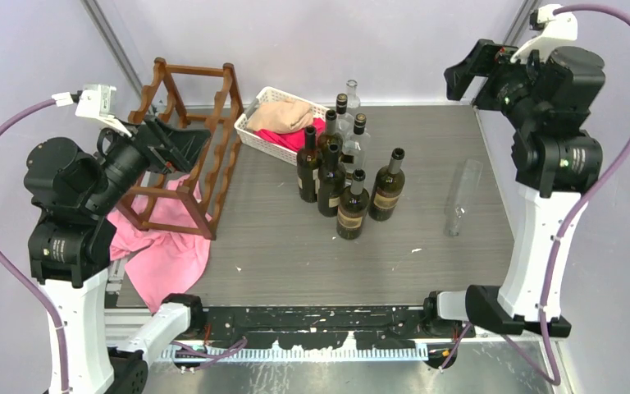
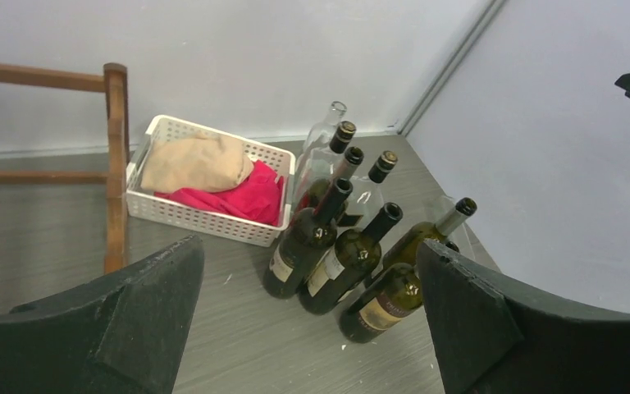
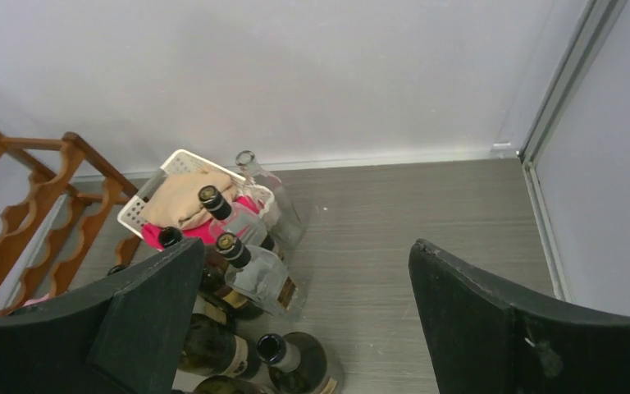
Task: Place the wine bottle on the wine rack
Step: Pick up the wine bottle from the center of the board.
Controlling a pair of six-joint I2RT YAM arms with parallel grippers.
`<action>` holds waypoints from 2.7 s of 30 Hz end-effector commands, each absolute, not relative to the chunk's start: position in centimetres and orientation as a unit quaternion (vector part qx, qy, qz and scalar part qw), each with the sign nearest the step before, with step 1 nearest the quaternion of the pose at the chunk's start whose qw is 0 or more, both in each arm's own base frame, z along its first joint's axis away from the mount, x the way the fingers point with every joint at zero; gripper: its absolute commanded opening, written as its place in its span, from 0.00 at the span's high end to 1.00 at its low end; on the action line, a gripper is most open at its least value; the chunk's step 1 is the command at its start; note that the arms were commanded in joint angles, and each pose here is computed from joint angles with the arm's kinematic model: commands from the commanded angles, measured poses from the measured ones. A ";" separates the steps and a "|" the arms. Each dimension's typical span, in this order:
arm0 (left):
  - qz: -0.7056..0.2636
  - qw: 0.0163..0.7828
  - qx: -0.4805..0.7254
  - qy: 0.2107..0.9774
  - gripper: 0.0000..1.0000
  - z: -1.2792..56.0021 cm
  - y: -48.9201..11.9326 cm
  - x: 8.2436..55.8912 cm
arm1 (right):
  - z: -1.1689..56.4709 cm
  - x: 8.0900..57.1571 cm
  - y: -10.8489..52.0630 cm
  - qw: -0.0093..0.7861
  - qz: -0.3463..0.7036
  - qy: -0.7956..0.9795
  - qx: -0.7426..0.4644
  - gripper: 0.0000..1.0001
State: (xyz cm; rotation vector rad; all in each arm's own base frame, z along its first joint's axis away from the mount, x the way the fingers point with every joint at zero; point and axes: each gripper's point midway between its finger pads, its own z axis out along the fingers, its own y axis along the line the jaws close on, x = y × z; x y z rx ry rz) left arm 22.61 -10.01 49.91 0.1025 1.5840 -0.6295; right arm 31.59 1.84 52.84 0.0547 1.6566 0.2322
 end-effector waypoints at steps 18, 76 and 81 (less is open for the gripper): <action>-0.324 0.656 -0.040 0.680 0.00 52.7 -9.1 23.5 | 49.7 35.8 1.3 0.640 0.089 0.763 -0.020 0.00; -0.533 0.576 -0.117 0.609 0.04 56.0 -17.5 37.1 | 43.2 30.0 11.9 0.578 0.305 0.670 -0.352 0.00; -0.490 0.592 -0.217 0.602 0.01 59.4 -14.1 36.2 | 44.7 30.6 11.4 0.599 0.300 0.677 -0.305 0.00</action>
